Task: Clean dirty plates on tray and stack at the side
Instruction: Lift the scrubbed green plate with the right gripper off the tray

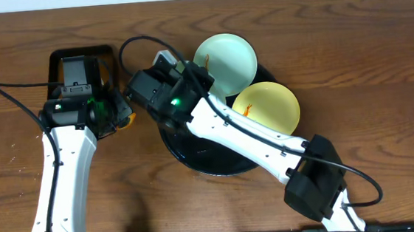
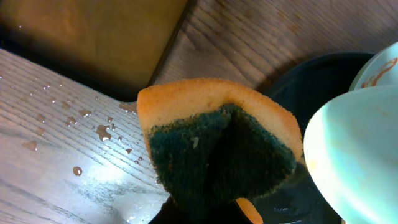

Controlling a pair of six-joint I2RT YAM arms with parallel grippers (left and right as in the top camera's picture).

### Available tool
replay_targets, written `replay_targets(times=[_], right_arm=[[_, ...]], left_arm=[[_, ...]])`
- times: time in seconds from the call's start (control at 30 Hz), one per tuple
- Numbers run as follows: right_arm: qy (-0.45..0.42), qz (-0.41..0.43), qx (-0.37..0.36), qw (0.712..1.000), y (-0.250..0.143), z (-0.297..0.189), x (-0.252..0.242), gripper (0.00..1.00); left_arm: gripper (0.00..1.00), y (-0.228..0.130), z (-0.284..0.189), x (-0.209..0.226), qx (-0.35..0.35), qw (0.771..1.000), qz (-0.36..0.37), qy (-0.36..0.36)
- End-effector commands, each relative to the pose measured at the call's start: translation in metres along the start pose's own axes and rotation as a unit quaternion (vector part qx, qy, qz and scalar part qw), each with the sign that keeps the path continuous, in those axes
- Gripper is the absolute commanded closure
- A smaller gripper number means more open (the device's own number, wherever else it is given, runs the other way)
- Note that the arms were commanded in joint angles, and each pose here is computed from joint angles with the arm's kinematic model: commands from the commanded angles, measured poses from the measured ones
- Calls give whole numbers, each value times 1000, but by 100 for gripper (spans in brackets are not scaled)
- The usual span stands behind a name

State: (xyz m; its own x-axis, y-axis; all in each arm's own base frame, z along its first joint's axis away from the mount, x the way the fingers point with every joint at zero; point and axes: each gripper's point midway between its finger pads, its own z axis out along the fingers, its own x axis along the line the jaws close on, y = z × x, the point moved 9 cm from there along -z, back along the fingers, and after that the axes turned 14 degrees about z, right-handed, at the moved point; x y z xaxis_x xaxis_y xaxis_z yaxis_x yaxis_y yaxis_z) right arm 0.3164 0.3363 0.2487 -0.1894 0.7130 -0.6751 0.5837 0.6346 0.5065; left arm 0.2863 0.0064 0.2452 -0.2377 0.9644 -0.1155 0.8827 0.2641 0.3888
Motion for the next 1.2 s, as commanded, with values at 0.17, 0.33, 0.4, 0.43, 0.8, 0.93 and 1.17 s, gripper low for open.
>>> replay_targets(times=[0.17,0.33,0.4,0.43,0.8,0.93,1.17], right_arm=[[-32,11,-24,999,10,-14,-22,99],[-8,16,-17,1000,9,-11,-19,99],[-1,22,-13,1000,9,-8,-20,99],[-1,32,-12,999,9,-8,-21,99],[226,206,98,947,-2,31,-74,99],[360,277,153,878,-15,61,-113,99],[417,401,217,787,-65,133,-188,99]], left_arm=[[92,1,-1,1,-2,1000,-4,-1],[92,1,-1,1,-2,1000,-4,-1],[92,1,-1,1,-2,1000,-4,-1],[92,1,-1,1,-2,1000,-4,-1],[92,1,-1,1,-2,1000,-4,-1],[92,1,-1,1,-1,1000,-4,-1],[92,-1,1,1,3,1000,-4,0]])
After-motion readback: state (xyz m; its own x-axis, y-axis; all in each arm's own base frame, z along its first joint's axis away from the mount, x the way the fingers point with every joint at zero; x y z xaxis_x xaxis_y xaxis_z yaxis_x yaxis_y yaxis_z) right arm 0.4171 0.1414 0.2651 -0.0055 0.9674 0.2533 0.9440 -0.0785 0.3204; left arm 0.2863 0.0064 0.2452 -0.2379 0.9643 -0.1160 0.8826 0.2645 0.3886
